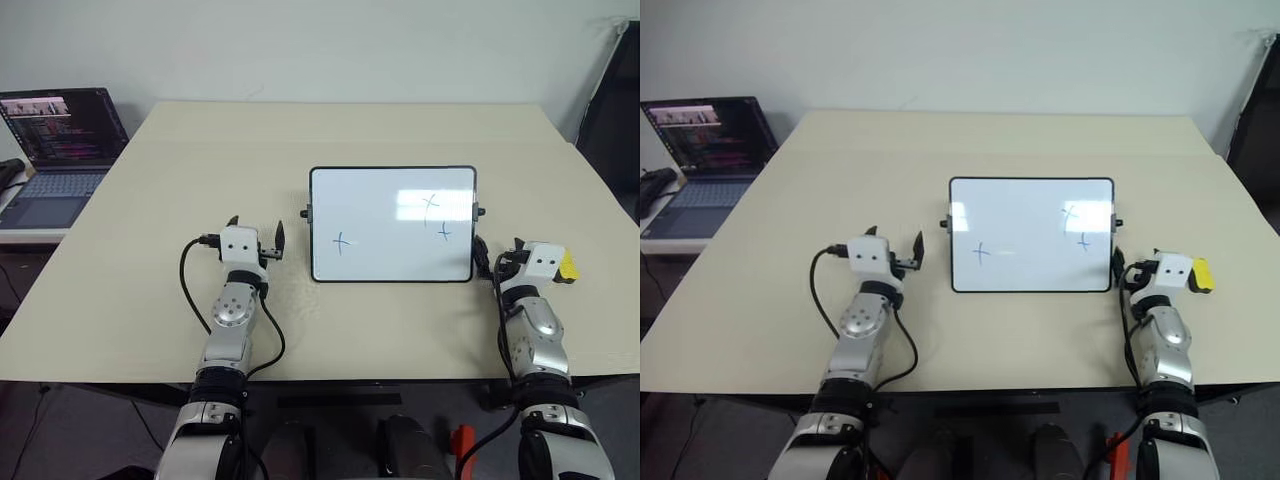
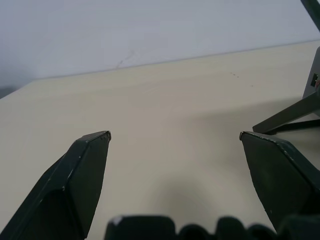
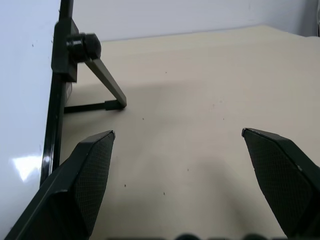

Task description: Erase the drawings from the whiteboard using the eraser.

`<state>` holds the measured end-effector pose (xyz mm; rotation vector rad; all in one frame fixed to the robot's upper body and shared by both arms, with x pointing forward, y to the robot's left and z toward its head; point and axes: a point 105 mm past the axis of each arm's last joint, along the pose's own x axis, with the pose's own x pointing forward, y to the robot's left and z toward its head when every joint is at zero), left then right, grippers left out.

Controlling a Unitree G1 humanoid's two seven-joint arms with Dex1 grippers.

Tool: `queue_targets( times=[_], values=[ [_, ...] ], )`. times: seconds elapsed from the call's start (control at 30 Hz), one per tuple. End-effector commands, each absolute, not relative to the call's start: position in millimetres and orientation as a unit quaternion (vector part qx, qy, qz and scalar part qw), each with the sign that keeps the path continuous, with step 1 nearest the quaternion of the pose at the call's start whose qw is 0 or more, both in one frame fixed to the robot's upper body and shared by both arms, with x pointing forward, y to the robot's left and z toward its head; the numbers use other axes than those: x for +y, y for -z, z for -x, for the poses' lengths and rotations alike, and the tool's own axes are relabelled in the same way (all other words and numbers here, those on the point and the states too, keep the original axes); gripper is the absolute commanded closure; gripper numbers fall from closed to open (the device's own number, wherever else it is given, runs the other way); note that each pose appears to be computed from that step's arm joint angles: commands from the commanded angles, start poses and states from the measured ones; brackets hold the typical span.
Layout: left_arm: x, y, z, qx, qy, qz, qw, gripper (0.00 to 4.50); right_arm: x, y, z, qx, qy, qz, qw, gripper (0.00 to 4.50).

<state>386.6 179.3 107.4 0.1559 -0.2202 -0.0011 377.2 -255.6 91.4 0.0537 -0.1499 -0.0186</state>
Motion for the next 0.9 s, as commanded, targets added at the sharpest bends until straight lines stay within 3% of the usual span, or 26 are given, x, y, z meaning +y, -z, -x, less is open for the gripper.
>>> queue_targets(
  times=[0.03, 0.33, 0.5, 0.7, 0.9],
  values=[
    [186, -114, -385, -0.124, -0.009, -0.080, 0.989, 0.00, -249, -109, -382, -0.103, -0.005, -0.018, 0.995, 0.04],
    [192, -119, -389, -0.128, 0.012, -0.078, 0.989, 0.00, -253, -113, -386, -0.104, -0.009, -0.016, 0.994, 0.04],
    [199, -120, -378, -0.137, 0.049, -0.062, 0.987, 0.00, -261, -102, -375, -0.090, -0.016, -0.013, 0.996, 0.04],
    [202, -155, -339, -0.122, 0.257, -0.024, 0.958, 0.00, -267, -123, -368, -0.105, -0.035, 0.006, 0.994, 0.04],
    [139, -190, -302, -0.066, 0.480, -0.028, 0.875, 0.00, -290, -149, -353, -0.117, -0.020, 0.014, 0.993, 0.04]
  ],
)
